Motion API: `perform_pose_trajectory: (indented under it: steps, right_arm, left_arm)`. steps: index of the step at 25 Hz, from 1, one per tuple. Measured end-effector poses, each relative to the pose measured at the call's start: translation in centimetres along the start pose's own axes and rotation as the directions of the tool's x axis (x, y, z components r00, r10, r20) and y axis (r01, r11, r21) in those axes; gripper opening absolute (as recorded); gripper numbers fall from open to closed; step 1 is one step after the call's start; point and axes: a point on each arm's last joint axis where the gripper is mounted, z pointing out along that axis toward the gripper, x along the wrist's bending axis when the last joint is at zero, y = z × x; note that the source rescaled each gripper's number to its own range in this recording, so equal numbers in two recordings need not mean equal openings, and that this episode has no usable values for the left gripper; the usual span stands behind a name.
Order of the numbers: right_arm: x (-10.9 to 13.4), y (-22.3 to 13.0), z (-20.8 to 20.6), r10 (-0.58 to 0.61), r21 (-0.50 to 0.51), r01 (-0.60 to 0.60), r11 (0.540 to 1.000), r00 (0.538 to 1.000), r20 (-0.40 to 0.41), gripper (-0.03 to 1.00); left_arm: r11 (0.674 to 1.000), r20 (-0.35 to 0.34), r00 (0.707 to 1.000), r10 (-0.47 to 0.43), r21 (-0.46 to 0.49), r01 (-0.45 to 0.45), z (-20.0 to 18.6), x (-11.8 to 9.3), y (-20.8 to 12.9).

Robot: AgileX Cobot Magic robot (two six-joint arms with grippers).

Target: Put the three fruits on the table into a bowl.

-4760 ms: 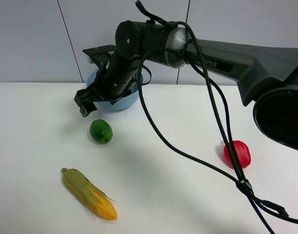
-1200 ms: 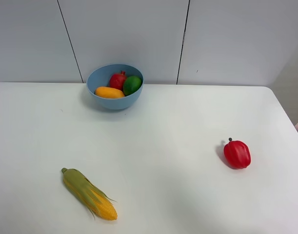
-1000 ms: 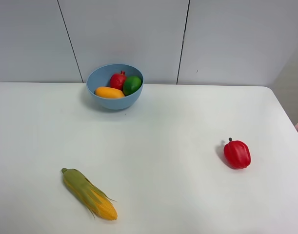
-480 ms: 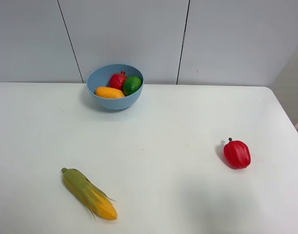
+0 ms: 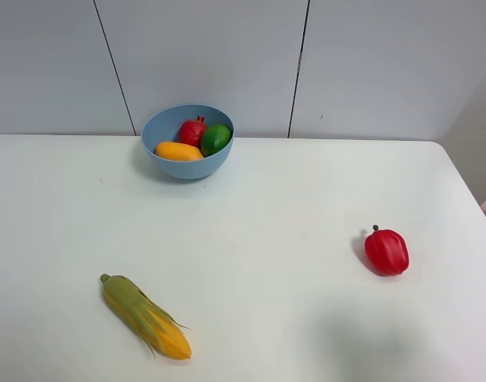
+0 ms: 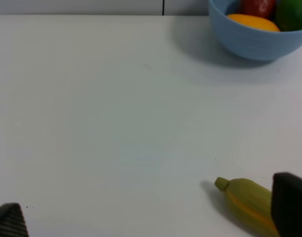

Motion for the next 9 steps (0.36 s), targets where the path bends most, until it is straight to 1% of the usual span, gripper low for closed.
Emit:
perform_pose_trajectory:
  steps: [5, 9]
  right_arm:
    - [0.00, 0.00, 0.00, 0.000, 0.000, 0.000, 1.000, 1.000, 0.000, 0.67]
    - [0.00, 0.00, 0.00, 0.000, 0.000, 0.000, 1.000, 1.000, 0.000, 0.65]
  left_arm:
    - [1.000, 0.000, 1.000, 0.000, 0.000, 0.000, 0.00, 0.00, 0.00]
    - [1.000, 0.000, 1.000, 0.000, 0.000, 0.000, 0.00, 0.00, 0.00]
